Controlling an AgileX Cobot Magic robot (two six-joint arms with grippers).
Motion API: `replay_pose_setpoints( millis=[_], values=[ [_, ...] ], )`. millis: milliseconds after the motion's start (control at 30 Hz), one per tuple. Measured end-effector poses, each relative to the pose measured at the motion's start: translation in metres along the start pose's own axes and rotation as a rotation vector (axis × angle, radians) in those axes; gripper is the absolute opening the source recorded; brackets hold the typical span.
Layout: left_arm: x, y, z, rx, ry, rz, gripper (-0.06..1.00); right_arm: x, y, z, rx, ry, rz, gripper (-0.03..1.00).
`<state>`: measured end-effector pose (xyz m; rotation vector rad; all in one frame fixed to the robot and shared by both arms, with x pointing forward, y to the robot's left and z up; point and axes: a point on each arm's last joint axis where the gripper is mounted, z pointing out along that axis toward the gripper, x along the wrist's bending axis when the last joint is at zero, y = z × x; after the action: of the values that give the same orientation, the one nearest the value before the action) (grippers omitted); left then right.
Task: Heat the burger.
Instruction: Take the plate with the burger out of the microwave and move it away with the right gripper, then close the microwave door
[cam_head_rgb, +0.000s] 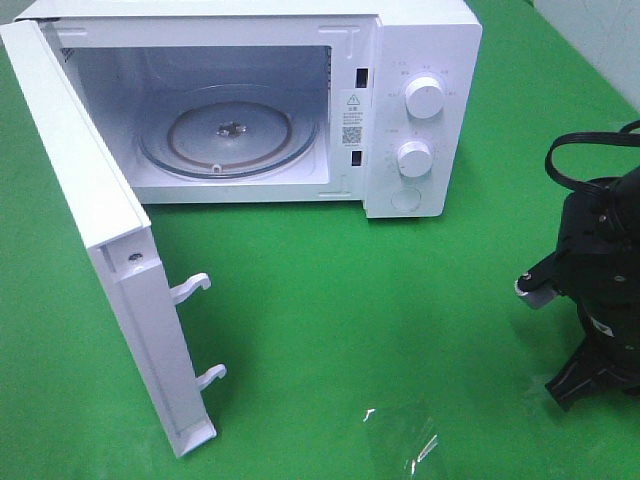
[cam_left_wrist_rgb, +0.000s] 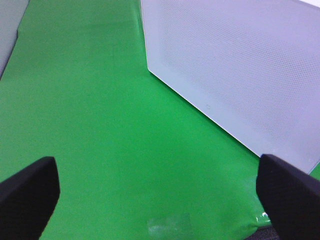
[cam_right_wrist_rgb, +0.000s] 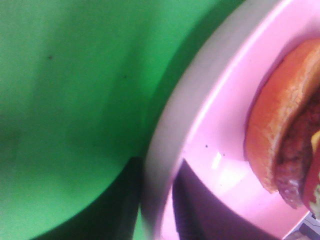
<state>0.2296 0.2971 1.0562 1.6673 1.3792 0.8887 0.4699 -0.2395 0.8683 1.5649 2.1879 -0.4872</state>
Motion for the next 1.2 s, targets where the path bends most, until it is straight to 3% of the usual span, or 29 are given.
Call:
replay_pose_setpoints(
  millis=[167,267,533,800,967,1200],
  values=[
    [0.0,0.0,0.0,0.0,0.0,0.0,0.99,0.0,-0.001,-0.005,0.0,0.03,-0.006,0.41],
    [0.0,0.0,0.0,0.0,0.0,0.0,0.99,-0.003,-0.001,-0.011,-0.018,0.041,-0.002,0.44],
    [0.0,0.0,0.0,0.0,0.0,0.0,0.99,-0.02,-0.005,-0.045,-0.143,0.098,0.016,0.52],
    [0.0,0.0,0.0,0.0,0.0,0.0,0.99,-0.039,-0.02,-0.088,-0.308,0.187,0.052,0.72],
    [0.0,0.0,0.0,0.0,0.0,0.0,0.99,-0.051,-0.036,-0.114,-0.417,0.257,0.089,0.75],
    [0.0,0.0,0.0,0.0,0.0,0.0,0.99,-0.058,-0.054,-0.134,-0.488,0.332,0.114,0.75]
  ],
)
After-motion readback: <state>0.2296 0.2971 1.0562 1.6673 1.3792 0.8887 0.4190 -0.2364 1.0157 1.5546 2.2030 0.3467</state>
